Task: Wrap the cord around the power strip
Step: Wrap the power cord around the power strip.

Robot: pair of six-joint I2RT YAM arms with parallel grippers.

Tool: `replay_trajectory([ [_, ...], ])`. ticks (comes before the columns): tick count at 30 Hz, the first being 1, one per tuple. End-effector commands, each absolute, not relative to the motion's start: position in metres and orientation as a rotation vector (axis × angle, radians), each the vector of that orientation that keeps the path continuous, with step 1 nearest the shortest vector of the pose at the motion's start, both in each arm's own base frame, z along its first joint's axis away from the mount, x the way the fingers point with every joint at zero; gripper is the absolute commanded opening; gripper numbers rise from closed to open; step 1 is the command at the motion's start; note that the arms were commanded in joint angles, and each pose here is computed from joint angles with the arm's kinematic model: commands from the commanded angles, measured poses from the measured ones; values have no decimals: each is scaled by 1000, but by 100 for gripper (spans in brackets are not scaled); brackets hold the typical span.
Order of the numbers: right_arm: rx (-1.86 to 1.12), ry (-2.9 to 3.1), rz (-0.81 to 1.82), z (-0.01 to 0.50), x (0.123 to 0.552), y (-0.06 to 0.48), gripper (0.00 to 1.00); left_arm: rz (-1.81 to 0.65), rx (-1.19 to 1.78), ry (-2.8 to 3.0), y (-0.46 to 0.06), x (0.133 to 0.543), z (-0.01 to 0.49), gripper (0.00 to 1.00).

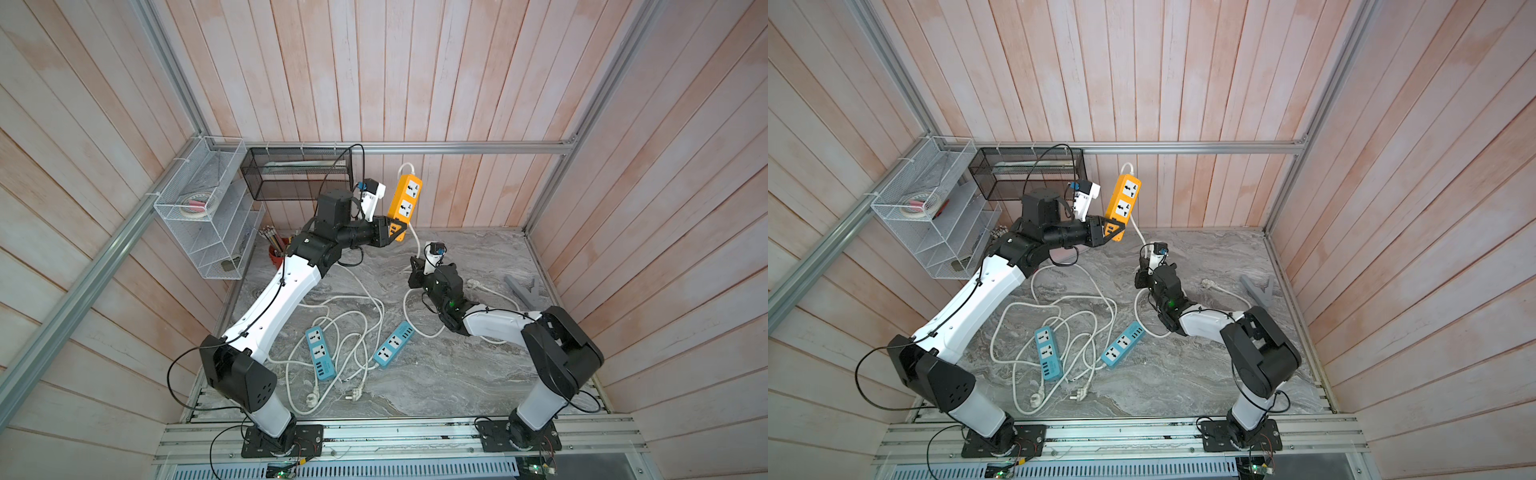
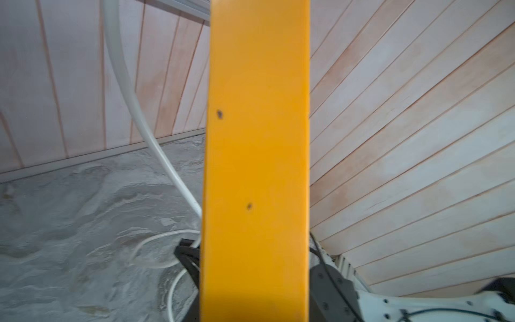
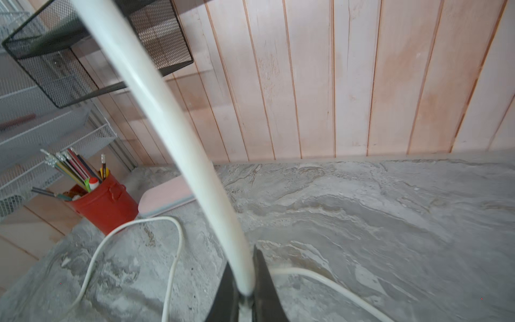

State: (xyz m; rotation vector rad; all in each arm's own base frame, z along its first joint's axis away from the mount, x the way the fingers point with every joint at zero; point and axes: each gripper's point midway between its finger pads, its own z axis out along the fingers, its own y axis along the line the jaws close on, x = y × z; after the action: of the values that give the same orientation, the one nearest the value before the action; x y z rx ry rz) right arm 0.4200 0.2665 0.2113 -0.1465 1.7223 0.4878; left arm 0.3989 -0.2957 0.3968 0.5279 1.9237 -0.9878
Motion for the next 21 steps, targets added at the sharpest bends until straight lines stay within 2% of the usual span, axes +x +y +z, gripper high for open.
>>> replay_trajectory([
  [1, -351, 1812, 241, 188, 401, 246, 0, -469, 639, 1977, -258, 436, 361, 0],
  [4, -461, 1797, 148, 201, 388, 243, 0, -284, 658, 2012, -237, 455, 332, 0],
  [10, -781, 1665, -54, 243, 368, 264, 0, -178, 854, 2057, -238, 456, 275, 0],
  [16, -854, 1586, -169, 308, 384, 264, 0, -164, 1171, 2045, -250, 409, 215, 0],
  [21, -918, 1577, -185, 339, 405, 268, 0, -361, 1388, 1922, -271, 353, 201, 0],
])
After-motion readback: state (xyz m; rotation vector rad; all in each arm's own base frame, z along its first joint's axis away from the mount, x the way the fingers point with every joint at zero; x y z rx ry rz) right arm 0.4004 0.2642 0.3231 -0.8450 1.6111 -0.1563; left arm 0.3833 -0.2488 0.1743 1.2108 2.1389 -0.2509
